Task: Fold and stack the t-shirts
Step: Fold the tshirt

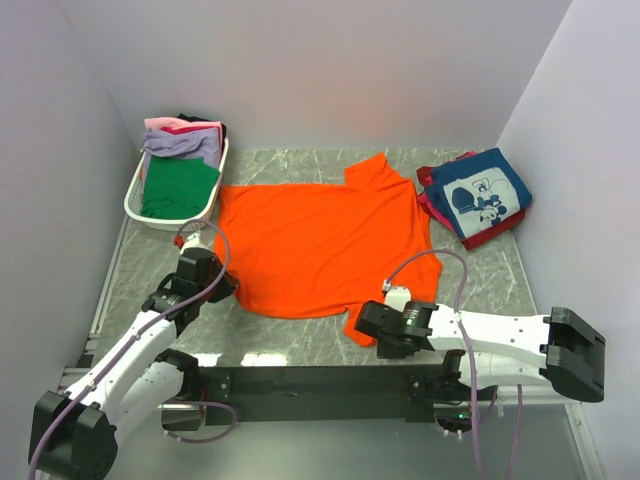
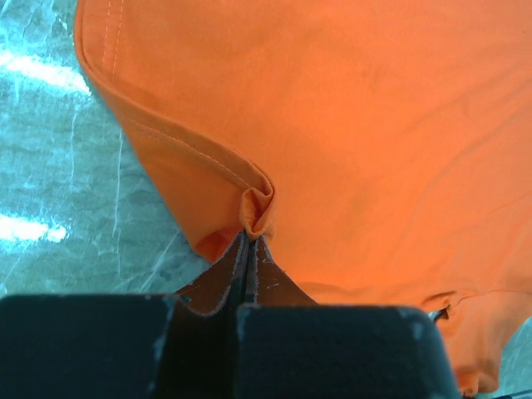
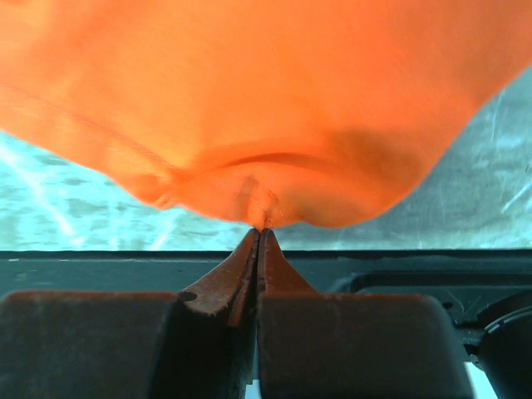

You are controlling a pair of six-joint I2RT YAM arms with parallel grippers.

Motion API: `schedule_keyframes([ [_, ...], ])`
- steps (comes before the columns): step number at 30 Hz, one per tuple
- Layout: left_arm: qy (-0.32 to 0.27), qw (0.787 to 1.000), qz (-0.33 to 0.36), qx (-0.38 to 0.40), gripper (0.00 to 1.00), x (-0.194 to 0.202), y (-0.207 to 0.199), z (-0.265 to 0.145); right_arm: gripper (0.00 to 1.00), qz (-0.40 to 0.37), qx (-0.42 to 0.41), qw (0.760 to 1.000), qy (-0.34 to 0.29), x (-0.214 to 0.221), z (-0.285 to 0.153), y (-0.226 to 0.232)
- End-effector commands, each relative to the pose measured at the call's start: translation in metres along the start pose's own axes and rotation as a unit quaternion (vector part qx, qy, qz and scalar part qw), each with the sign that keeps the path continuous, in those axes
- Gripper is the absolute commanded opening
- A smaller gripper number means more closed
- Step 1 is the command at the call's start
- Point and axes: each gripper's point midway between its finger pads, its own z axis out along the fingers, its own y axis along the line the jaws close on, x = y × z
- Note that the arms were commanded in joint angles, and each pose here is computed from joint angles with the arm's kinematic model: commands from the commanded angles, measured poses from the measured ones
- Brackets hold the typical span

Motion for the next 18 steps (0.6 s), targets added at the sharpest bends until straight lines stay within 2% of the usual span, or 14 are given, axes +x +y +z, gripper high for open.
schedule_keyframes([
  [1, -0.014, 1.000, -0.012, 0.025, 0.01, -0.017, -0.019, -0.012, 0.00, -0.012, -0.027, 0.998, -0.059, -0.029, -0.013, 0.020],
  [8, 0.003, 0.999, -0.029, 0.017, 0.01, -0.010, -0.017, -0.017, 0.00, -0.024, -0.067, 0.994, -0.082, -0.039, -0.025, 0.029],
  [18, 0.008, 0.997, -0.071, 0.010, 0.01, -0.002, -0.013, -0.030, 0.00, -0.029, -0.063, 0.986, -0.149, -0.060, -0.057, -0.001],
])
